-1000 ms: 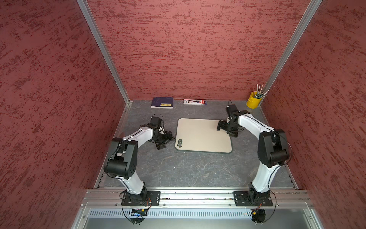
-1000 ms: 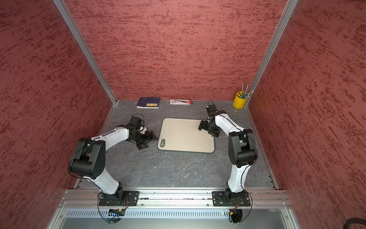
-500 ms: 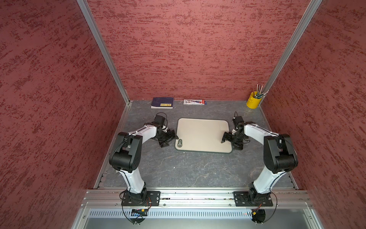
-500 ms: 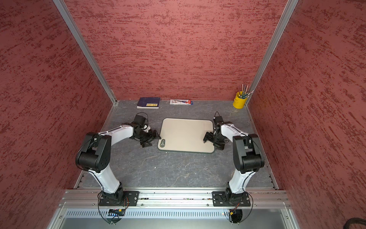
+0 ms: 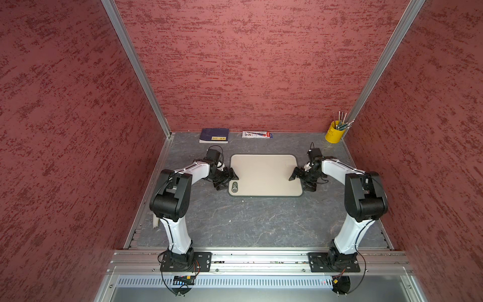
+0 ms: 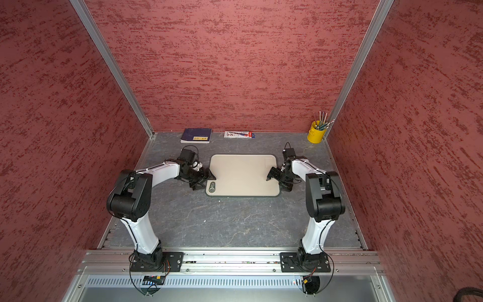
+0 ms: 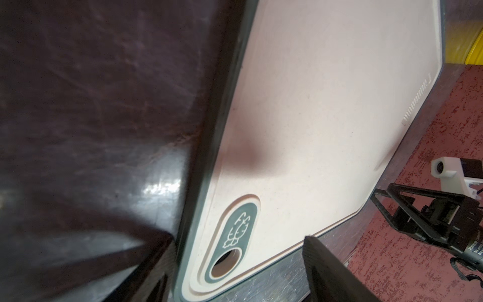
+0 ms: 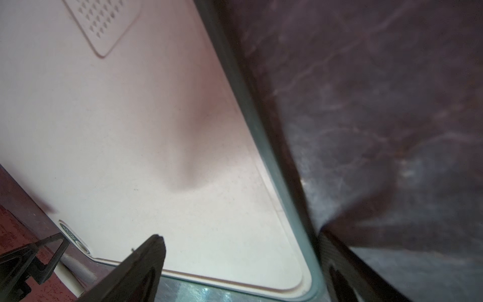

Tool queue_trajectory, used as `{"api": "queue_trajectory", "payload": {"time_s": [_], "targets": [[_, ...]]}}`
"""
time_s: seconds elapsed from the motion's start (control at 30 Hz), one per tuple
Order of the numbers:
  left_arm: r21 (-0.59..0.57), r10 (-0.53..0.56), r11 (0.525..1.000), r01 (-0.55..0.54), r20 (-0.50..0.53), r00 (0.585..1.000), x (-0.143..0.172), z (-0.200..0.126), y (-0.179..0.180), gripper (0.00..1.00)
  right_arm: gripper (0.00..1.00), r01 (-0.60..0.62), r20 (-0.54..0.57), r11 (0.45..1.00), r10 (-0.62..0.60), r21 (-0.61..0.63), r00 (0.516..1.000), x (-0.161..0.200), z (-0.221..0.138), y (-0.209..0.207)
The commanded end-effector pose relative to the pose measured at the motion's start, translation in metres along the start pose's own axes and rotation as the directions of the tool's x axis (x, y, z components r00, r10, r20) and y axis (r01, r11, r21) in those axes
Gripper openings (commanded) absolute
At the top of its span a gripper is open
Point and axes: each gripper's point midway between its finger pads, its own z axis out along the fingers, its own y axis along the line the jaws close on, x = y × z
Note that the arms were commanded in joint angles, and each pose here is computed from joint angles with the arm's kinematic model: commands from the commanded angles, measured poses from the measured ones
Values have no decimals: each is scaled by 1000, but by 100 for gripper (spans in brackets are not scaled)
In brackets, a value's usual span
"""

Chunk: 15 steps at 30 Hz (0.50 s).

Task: Align the knife with the edge of the cutting board
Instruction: Move the work surface to the center of the board.

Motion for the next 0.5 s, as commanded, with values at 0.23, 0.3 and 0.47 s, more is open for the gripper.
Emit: {"api": "queue_trajectory", "payload": {"time_s": [0.23,0.3,0.47], "targets": [[11,14,1000,-14,-35,999,-18,23,-13,80,96,45,-93,994,-54,-99,994,-14,35,42],[7,16,1000,-16,-34,999,-23,24,-14,80,95,47,-100,994,-58,-103,993,-13,37,46],[-5,16,1000,-16,-40,999,-28,25,-9,80,96,69,-120,991,-82,-112,989,0,41,53]]}}
